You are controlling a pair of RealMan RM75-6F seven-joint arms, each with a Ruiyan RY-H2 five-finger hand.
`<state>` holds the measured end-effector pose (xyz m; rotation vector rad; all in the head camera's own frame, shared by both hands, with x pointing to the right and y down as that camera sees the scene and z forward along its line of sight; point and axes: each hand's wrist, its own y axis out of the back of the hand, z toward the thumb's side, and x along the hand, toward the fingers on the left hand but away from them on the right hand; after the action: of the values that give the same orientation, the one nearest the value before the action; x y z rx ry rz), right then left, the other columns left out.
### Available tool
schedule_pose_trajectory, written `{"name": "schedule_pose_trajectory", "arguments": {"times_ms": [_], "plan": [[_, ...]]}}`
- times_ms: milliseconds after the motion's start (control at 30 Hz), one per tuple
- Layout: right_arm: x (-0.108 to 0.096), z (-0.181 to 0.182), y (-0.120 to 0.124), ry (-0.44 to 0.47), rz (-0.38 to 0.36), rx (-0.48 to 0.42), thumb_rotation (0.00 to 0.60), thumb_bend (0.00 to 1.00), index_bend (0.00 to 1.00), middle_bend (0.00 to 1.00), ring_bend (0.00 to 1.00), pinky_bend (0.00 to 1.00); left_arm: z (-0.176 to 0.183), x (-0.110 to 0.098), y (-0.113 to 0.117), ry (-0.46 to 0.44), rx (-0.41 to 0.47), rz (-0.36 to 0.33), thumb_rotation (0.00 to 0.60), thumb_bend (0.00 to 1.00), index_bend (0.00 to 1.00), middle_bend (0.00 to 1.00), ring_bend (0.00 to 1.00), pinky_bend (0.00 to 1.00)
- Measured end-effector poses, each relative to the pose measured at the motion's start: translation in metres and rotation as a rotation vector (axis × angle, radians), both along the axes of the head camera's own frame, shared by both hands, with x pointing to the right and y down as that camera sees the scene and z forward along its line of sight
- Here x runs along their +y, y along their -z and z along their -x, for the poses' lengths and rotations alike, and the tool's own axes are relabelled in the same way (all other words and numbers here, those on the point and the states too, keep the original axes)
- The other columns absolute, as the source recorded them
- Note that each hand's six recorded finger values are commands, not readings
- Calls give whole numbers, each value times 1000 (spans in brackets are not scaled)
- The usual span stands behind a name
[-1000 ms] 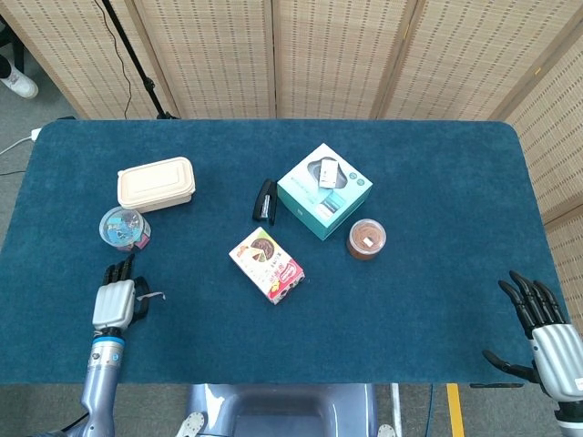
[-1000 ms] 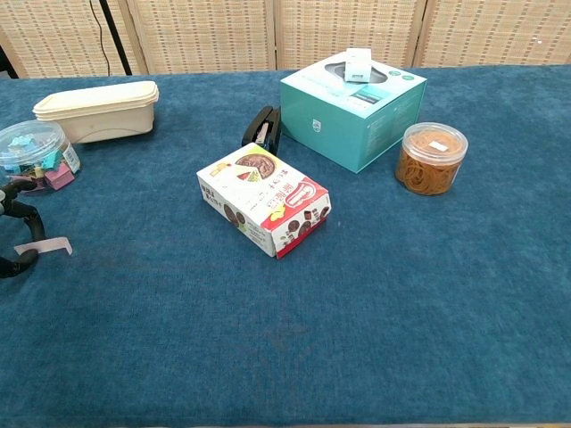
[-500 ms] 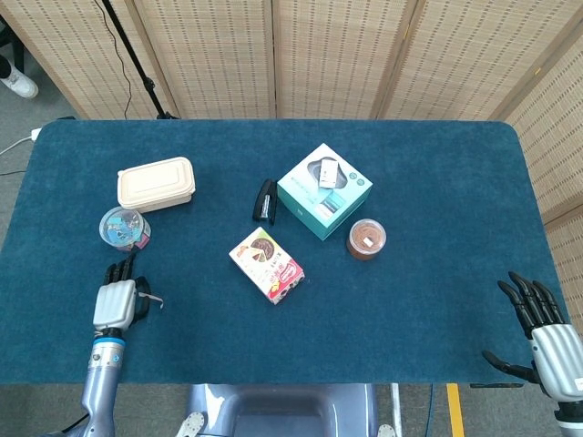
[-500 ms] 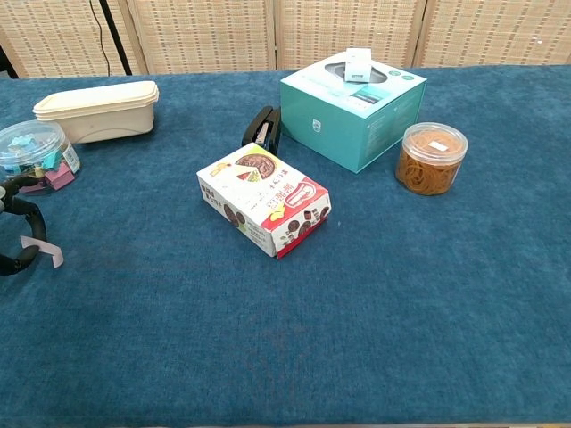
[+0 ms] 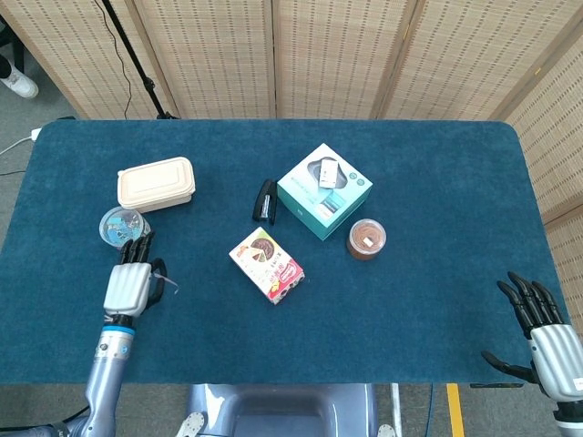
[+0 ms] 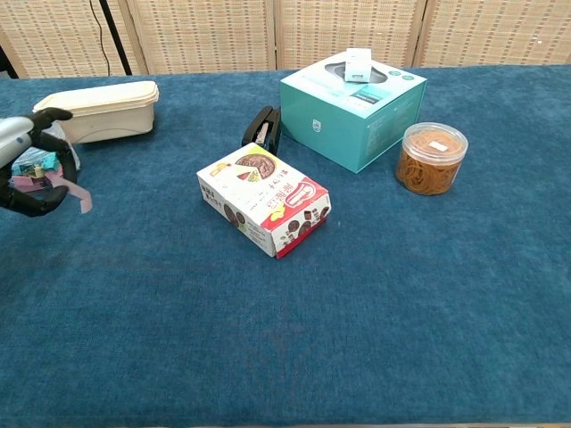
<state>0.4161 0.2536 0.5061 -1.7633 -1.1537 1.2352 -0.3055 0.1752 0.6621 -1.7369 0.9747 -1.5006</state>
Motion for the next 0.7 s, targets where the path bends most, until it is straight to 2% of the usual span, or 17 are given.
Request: {"name": "schedule_pose_trajectory", "arguments": {"times_ms": [167, 267, 467, 700], "plan": [[-1, 0, 0, -2, -1, -1, 600, 0, 0, 0, 0, 0, -40, -27, 12, -183, -17, -27, 600, 486, 592, 0, 0, 0], [-2, -2, 0, -10, -4, 2, 600, 0, 0, 0, 0, 0, -59, -38, 15, -256, -19, -46, 600, 488, 594, 0, 0, 0], [-5, -6, 0, -28, -6, 5, 600, 0, 0, 0, 0, 0, -107, -60, 15, -464, -44, -89, 600, 486, 595, 0, 0, 0], [-7, -8, 1, -33, -4, -7, 600, 0, 0, 0, 0, 0, -136, -70, 4, -594, -123, -145, 600, 484, 595, 0, 0, 0]]}}
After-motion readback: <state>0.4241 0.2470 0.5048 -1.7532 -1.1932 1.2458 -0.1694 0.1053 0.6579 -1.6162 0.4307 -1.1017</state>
